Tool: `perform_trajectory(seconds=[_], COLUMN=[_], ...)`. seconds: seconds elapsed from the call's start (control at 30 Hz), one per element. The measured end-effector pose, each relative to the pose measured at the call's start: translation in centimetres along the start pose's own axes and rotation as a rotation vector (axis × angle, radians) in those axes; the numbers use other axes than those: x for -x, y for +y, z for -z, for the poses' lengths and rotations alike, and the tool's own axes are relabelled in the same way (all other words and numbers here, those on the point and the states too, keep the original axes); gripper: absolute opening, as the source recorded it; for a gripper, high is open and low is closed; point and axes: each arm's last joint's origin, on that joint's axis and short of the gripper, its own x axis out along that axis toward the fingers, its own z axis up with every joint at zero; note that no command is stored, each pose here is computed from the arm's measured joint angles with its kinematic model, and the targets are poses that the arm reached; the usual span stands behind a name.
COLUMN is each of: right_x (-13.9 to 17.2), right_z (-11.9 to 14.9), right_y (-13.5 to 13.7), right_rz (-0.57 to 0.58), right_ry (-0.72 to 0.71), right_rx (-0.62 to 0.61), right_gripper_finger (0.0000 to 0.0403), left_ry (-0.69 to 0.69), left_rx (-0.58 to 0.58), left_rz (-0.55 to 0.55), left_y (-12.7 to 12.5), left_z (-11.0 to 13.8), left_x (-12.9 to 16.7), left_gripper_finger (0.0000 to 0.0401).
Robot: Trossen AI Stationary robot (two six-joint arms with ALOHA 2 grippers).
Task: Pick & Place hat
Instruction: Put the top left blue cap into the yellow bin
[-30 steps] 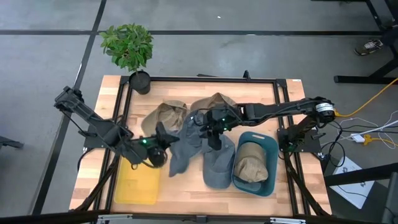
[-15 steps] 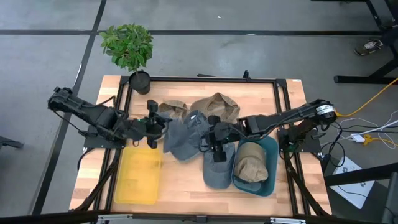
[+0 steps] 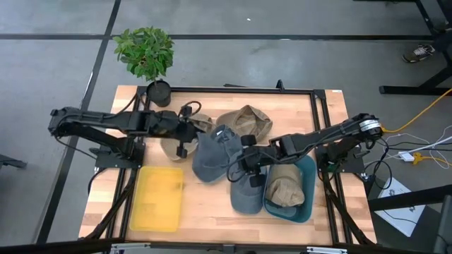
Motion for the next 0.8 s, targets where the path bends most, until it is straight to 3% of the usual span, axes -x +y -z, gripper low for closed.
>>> perform_trajectory(seconds=[0.2, 0.37, 0.6, 0.8], right_x=[0.0, -0.4, 1.4, 1.6], right_z=[0.7, 3.6, 6.2, 7.3], right_y=[0.3, 1.8, 3.0, 3.0], right_rz=[-0.009, 0.069, 0.195, 0.274], right_ry=[0.067, 0.064, -0.243, -0.517], right_rx=[-0.049, -0.106, -0.258, -0.424], right_gripper_finger=[0.0138, 0.0135, 0.0135, 0.0135], left_ry=[-0.191, -0.326, -0.363, -0.394], left_rx=[0.097, 0.184, 0.297, 0.311], left_rz=[0.01, -0.017, -0.076, -0.134], left_y=[0.0, -0.3, -1.4, -2.4], left_z=[1.2, 2.3, 4.1, 3.2], left_x=[0.9, 3.2, 4.1, 3.6], left_gripper_finger=[0.0015, 0.0015, 0.0015, 0.0015])
